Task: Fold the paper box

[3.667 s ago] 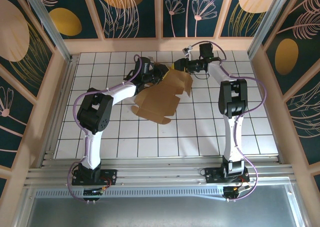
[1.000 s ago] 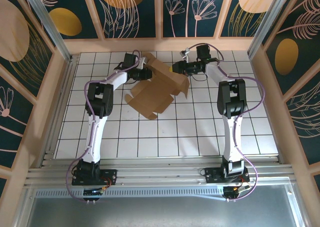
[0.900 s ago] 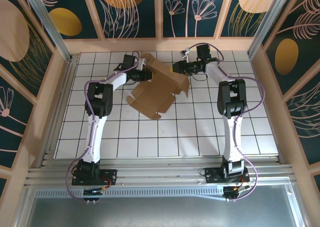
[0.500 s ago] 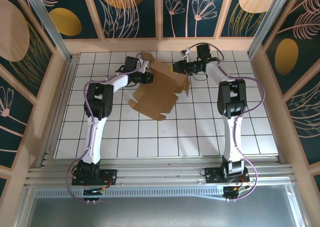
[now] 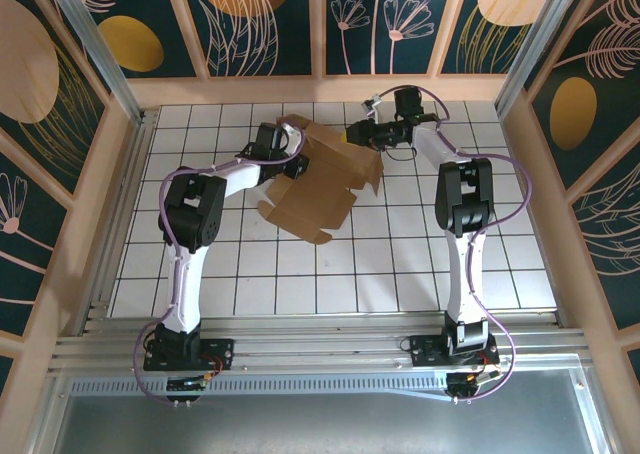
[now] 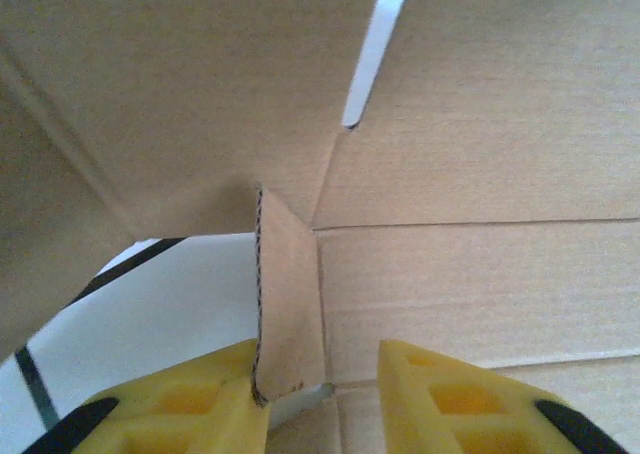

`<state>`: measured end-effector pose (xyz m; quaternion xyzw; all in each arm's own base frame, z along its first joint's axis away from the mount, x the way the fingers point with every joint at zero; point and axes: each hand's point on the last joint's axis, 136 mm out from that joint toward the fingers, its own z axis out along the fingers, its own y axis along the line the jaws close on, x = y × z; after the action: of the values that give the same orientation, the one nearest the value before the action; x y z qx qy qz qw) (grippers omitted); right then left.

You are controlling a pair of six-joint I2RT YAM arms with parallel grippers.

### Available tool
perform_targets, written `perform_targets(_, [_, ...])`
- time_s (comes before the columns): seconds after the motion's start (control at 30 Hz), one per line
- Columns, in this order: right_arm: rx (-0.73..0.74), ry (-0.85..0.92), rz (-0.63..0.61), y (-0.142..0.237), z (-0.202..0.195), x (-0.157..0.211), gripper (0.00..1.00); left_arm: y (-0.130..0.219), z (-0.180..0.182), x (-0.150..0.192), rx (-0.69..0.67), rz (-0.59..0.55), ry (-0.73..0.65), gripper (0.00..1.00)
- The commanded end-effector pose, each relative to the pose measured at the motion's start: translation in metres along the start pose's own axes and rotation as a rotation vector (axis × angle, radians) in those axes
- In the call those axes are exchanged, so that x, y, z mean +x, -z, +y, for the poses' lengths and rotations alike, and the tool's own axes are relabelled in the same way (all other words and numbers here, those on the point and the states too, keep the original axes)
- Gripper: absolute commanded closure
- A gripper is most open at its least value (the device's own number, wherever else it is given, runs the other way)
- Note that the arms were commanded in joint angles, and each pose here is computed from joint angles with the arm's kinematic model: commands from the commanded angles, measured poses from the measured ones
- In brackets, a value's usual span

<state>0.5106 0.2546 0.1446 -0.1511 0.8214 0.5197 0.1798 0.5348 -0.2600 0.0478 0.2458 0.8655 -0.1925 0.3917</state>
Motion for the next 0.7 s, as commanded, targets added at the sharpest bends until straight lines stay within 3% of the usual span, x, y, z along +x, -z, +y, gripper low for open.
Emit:
perform_targets(0.0, [0.088, -0.016, -0.002, -0.005, -0.012, 0.001, 0.49, 0.022, -0.05, -0.053, 0.127, -0.17, -0.108, 0.58])
perform_targets(0.13, [0.097, -0.019, 0.0, -0.002, -0.013, 0.001, 0.49, 0.056, -0.036, -0.075, 0.087, -0.264, -0.005, 0.41])
perform_targets(0.27, [0.095, -0.012, -0.003, 0.0, -0.011, -0.001, 0.49, 0.097, -0.022, -0.087, 0.085, -0.35, 0.064, 0.37])
perform_targets(0.47, [0.085, -0.012, -0.007, 0.0, -0.009, -0.003, 0.49, 0.148, 0.009, -0.101, -0.053, -0.416, 0.15, 0.39])
perform_targets(0.57, [0.082, -0.014, -0.008, 0.001, -0.009, -0.003, 0.49, 0.147, 0.048, -0.108, -0.181, -0.358, 0.271, 0.43])
perform_targets(0.67, [0.08, -0.016, -0.004, 0.0, -0.007, -0.002, 0.49, 0.13, 0.08, -0.112, -0.269, -0.259, 0.291, 0.44])
